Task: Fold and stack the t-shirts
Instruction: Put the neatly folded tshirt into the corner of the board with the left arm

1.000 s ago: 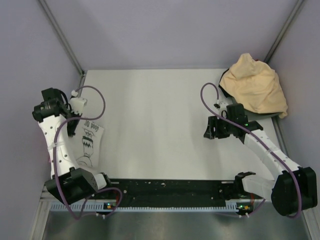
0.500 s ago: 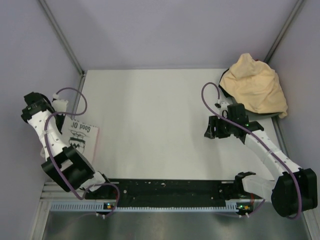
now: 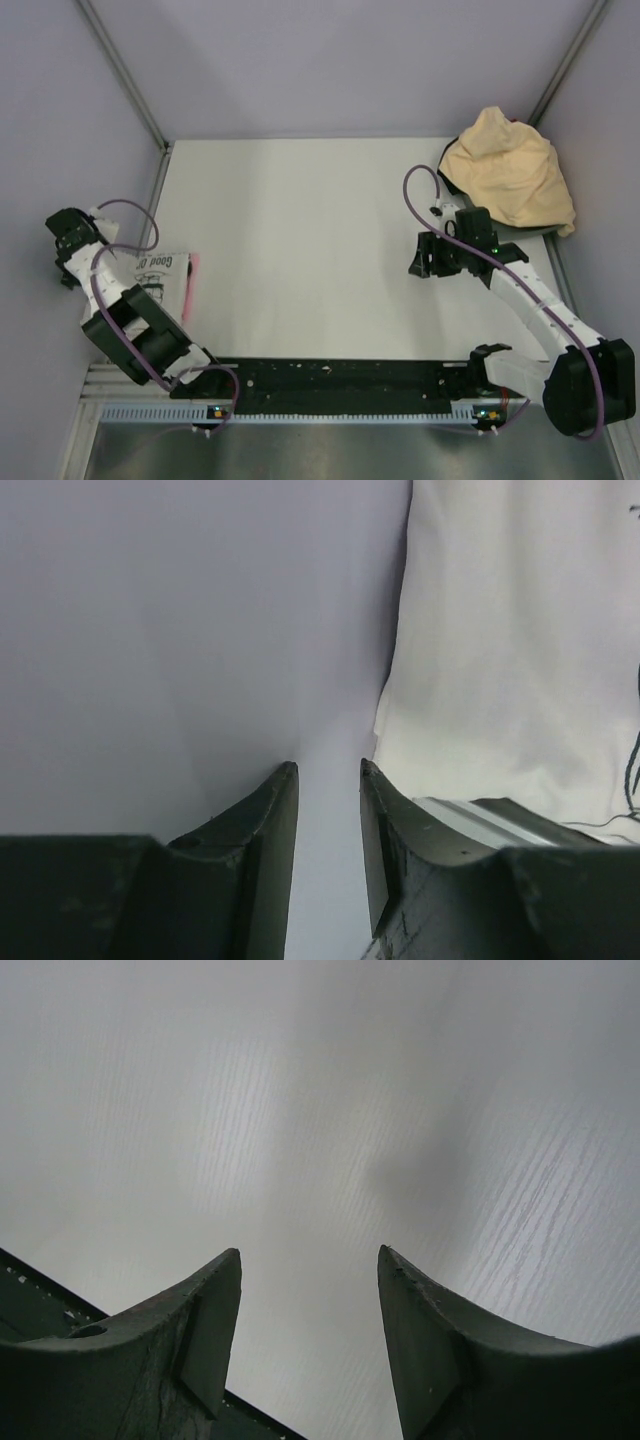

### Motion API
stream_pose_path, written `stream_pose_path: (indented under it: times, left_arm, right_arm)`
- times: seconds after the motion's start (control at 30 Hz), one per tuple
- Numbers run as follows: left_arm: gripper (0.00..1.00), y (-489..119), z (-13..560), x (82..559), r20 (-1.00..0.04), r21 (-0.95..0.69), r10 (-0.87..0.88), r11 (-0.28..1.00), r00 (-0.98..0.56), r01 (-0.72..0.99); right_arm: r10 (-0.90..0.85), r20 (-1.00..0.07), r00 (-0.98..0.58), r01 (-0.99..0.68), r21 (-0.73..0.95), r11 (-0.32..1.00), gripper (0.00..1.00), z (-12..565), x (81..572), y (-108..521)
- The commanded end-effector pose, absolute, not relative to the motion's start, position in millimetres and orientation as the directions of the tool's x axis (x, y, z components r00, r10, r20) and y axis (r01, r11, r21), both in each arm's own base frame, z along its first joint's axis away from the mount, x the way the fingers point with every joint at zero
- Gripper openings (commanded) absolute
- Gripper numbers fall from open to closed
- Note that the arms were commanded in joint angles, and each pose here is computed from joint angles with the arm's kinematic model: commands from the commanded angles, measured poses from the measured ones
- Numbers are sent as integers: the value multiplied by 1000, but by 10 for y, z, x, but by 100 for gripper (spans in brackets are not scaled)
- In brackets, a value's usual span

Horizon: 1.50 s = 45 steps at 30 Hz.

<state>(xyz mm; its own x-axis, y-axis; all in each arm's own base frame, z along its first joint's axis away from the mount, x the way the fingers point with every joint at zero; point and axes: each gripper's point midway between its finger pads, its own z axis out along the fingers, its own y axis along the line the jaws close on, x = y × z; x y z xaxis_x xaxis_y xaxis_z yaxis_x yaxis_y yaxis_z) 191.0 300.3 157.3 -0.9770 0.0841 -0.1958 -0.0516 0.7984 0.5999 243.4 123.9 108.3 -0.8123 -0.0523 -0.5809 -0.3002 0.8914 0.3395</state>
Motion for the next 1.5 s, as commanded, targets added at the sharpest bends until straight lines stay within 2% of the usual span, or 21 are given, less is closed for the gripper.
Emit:
stream_pose_path:
  times: [0.0, 0.13, 0.23, 0.27, 0.33, 0.5, 0.67, 0.7, 0.8, 0.93, 1.03, 1.1, 1.33, 1.47]
  left_arm:
    - [34, 3108, 2145, 2014, -279, 742, 205, 666, -938, -76]
    - [24, 2592, 1937, 2126, -314, 608, 319, 791, -894, 69]
    - [10, 2213, 1728, 2129, -303, 517, 374, 837, -877, 178]
    - [9, 2108, 1673, 2133, -307, 488, 382, 850, -872, 200]
    - [12, 1744, 1548, 2172, -349, 374, 408, 886, -844, 273]
    - [32, 1058, 1362, 2374, -410, 232, 405, 913, -817, 337]
    - [39, 1019, 958, 2444, -316, 226, 349, 931, -882, 288]
    - [39, 1077, 875, 2413, -269, 233, 327, 935, -906, 269]
    - [37, 1069, 665, 2410, -228, 204, 310, 942, -923, 266]
    - [28, 1103, 493, 2478, -214, 218, 307, 940, -927, 261]
    - [8, 950, 388, 2488, -215, 153, 329, 941, -920, 301]
    - [0, 709, 318, 2503, -231, 70, 361, 932, -903, 355]
    - [0, 215, 303, 2651, -274, -113, 363, 907, -891, 405]
    - [1, 254, 325, 2695, -266, -95, 348, 919, -899, 384]
  right_arm:
    - [-51, -636, -770, -325, 322, 889, 57, 1282, 2544, 1232]
    - [-52, -640, -767, -327, 320, 889, 57, 1297, 2552, 1231]
    - [-53, -644, -763, -331, 319, 888, 57, 1307, 2540, 1230]
    - [-53, -644, -764, -332, 321, 887, 57, 1304, 2531, 1233]
    - [-52, -642, -765, -333, 325, 885, 57, 1301, 2532, 1237]
    - [-60, -631, -774, -340, 332, 880, 57, 1269, 2540, 1262]
    - [-58, -639, -767, -335, 322, 886, 57, 1301, 2564, 1245]
    - [-61, -642, -764, -338, 317, 886, 57, 1313, 2562, 1242]
    - [-60, -641, -765, -329, 309, 892, 57, 1308, 2567, 1218]
    - [-66, -633, -771, -319, 295, 901, 57, 1295, 2566, 1182]
    - [-69, -635, -769, -312, 279, 908, 57, 1296, 2563, 1150]
    - [-70, -634, -770, -308, 274, 911, 57, 1290, 2561, 1138]
    - [-80, -626, -775, -301, 255, 919, 57, 1269, 2579, 1104]
    - [-81, -622, -779, -297, 252, 921, 57, 1252, 2570, 1094]
